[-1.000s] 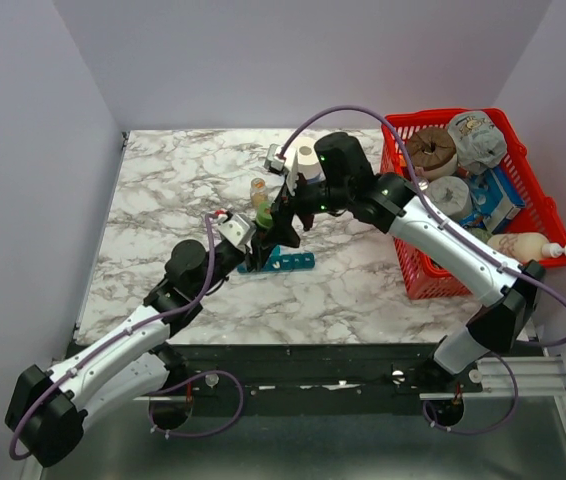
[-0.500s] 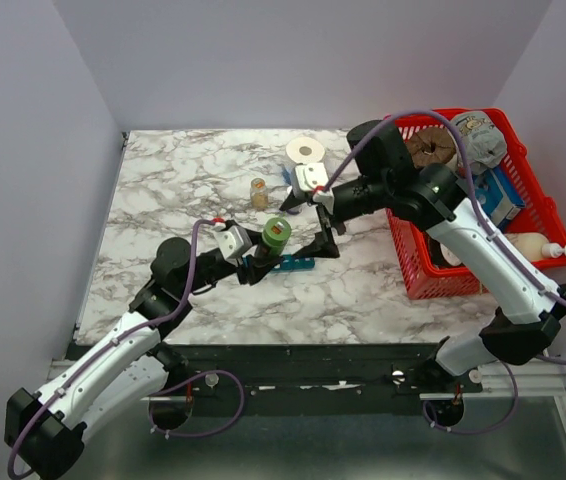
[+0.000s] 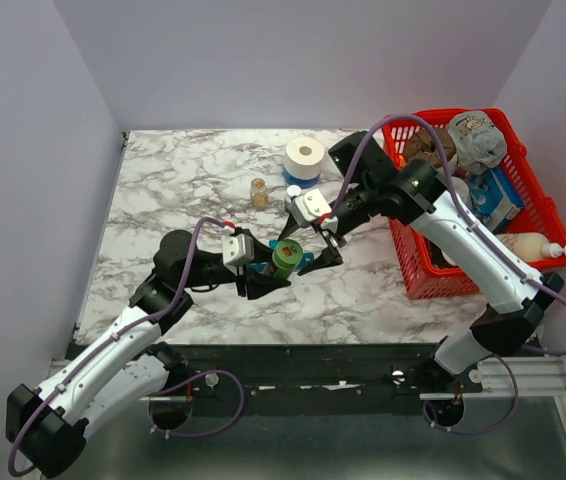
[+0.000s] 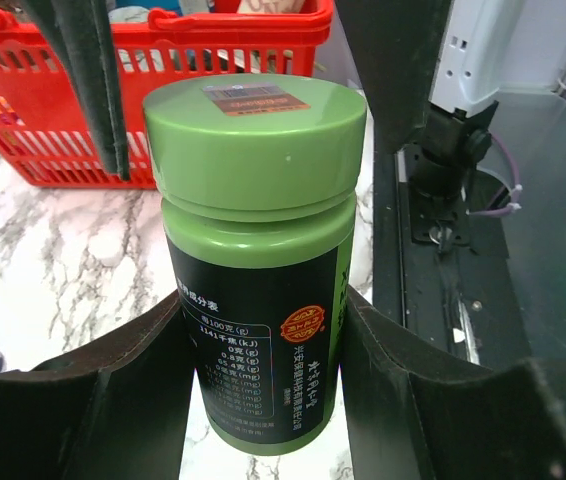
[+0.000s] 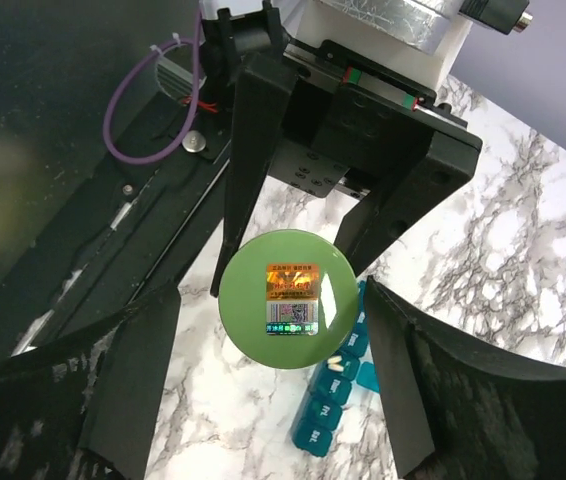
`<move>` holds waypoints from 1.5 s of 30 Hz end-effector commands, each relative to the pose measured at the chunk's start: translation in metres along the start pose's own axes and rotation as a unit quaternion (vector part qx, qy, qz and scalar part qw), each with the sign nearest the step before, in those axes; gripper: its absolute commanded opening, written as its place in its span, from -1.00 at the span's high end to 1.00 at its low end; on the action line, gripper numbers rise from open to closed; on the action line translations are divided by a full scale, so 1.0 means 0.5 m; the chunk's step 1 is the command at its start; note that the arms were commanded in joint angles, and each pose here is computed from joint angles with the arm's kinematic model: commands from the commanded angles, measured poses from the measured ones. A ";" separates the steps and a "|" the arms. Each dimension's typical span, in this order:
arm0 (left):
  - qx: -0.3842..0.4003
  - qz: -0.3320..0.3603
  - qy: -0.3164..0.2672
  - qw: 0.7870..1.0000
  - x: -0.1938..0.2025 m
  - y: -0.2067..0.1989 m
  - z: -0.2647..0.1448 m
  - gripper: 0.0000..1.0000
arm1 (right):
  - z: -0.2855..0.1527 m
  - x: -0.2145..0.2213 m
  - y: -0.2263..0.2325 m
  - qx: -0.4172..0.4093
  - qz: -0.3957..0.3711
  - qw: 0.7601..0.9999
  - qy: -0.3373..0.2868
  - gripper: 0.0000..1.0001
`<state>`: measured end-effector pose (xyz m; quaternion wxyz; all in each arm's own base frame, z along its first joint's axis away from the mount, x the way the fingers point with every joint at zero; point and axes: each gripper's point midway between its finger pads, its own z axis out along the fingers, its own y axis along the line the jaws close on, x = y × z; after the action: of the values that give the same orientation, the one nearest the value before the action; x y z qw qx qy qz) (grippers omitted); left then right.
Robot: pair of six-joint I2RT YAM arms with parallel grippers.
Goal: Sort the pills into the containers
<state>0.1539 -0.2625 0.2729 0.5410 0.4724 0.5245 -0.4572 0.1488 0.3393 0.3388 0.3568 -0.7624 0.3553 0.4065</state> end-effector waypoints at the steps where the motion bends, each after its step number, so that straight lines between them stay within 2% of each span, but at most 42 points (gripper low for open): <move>1: 0.032 0.013 -0.016 0.999 -0.032 -0.015 0.003 1.00 | 0.007 -0.009 0.017 -0.017 0.012 1.000 -0.015 -0.48; 2: 0.023 0.014 -0.018 0.999 -0.035 -0.009 0.004 1.00 | 0.010 -0.007 0.018 -0.018 0.020 1.000 -0.015 -0.35; 5: -0.002 0.025 -0.027 0.999 -0.047 0.006 0.001 1.00 | 0.015 -0.002 0.017 -0.020 0.043 0.999 -0.014 -0.19; 7: -0.037 0.037 -0.040 0.998 -0.063 0.030 -0.001 1.00 | 0.022 0.003 0.012 -0.017 0.058 0.998 -0.017 -0.17; 8: -0.052 0.044 -0.049 0.996 -0.073 0.038 -0.004 1.00 | 0.023 0.007 0.011 -0.013 0.089 0.996 -0.016 -0.10; 10: -0.103 0.061 -0.087 0.989 -0.110 0.070 -0.012 1.00 | 0.032 0.022 -0.009 0.009 0.119 0.993 -0.010 -0.07; 12: -0.144 0.075 -0.120 0.979 -0.143 0.094 -0.023 1.00 | 0.040 0.045 -0.022 0.028 0.188 0.982 0.007 -0.05; 13: -0.190 0.087 -0.153 0.966 -0.176 0.122 -0.038 1.00 | 0.045 0.054 -0.031 0.037 0.208 0.977 0.012 -0.05; 14: -0.211 0.091 -0.164 0.959 -0.185 0.138 -0.042 1.00 | 0.048 0.059 -0.036 0.046 0.258 0.965 0.018 0.04; 16: -0.276 0.102 -0.202 0.934 -0.220 0.177 -0.069 1.00 | 0.058 0.100 -0.056 0.072 0.314 0.945 0.047 0.06; 17: -0.301 0.101 -0.204 0.926 -0.220 0.197 -0.072 1.00 | 0.063 0.121 -0.053 0.086 0.363 0.926 0.060 0.06; 18: -0.319 0.101 -0.207 0.919 -0.223 0.210 -0.077 1.00 | 0.058 0.160 -0.066 0.130 0.387 0.909 0.088 0.25; 19: -0.340 0.101 -0.212 0.911 -0.231 0.223 -0.083 1.00 | 0.048 0.165 -0.096 0.179 0.384 0.902 0.084 0.40; 20: -0.396 0.081 -0.209 0.891 -0.222 0.261 -0.102 1.00 | 0.045 0.190 -0.103 0.211 0.400 0.887 0.095 0.40; 21: -0.412 0.074 -0.203 0.885 -0.216 0.275 -0.104 1.00 | 0.036 0.234 -0.110 0.249 0.404 0.872 0.123 0.36; 23: -0.428 0.057 -0.186 0.882 -0.198 0.295 -0.099 1.00 | 0.024 0.250 -0.125 0.278 0.406 0.861 0.131 0.20; 25: -0.415 0.050 -0.179 0.891 -0.183 0.293 -0.085 1.00 | 0.020 0.235 -0.133 0.272 0.403 0.866 0.116 -0.02; 26: -0.407 0.048 -0.175 0.895 -0.176 0.290 -0.079 1.00 | 0.019 0.220 -0.135 0.265 0.391 0.875 0.108 -0.25; 28: -0.382 0.046 -0.157 0.910 -0.149 0.275 -0.063 1.00 | 0.015 0.172 -0.140 0.242 0.369 0.894 0.078 -0.49; 29: -0.361 0.049 -0.150 0.919 -0.142 0.262 -0.054 1.00 | 0.010 0.151 -0.143 0.231 0.345 0.907 0.068 -0.71; 31: -0.311 0.055 -0.129 0.940 -0.118 0.230 -0.032 1.00 | 0.003 0.107 -0.130 0.195 0.325 0.924 0.045 -0.88; 32: -0.290 0.059 -0.125 0.947 -0.109 0.213 -0.029 1.00 | -0.013 0.068 -0.139 0.191 0.284 0.939 0.031 -0.99; 34: -0.230 0.058 -0.108 0.966 -0.083 0.170 -0.010 1.00 | -0.030 0.030 -0.128 0.172 0.256 0.951 0.013 -1.00; 37: -0.160 0.057 -0.084 0.982 -0.062 0.117 0.003 1.00 | -0.051 -0.018 -0.101 0.146 0.173 0.974 -0.002 -0.99; 38: -0.143 0.063 -0.082 0.984 -0.061 0.101 0.002 1.00 | -0.057 -0.023 -0.096 0.139 0.119 0.983 0.001 -0.99; 40: -0.117 0.058 -0.068 0.989 -0.049 0.080 0.001 1.00 | -0.053 -0.022 -0.061 0.110 0.073 0.991 -0.004 -0.99; 41: -0.077 0.065 -0.069 0.993 -0.056 0.050 0.004 1.00 | -0.058 -0.029 -0.040 0.094 0.045 0.995 -0.006 -1.00; 42: -0.063 0.064 -0.065 0.994 -0.055 0.040 0.004 1.00 | -0.062 -0.045 -0.034 0.073 -0.027 0.997 -0.010 -0.99; 44: -0.004 0.057 -0.052 0.997 -0.051 0.001 0.006 1.00 | -0.055 -0.037 -0.004 0.039 -0.026 0.999 -0.012 -0.99; 45: 0.014 0.052 -0.047 0.997 -0.051 -0.011 0.008 1.00 | -0.050 -0.047 0.004 0.022 -0.050 0.998 -0.030 -0.99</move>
<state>0.1959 -0.2564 0.2939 0.6466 0.3933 0.5247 -0.3897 0.1827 0.3325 0.3717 0.4188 -0.6957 0.4477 0.3744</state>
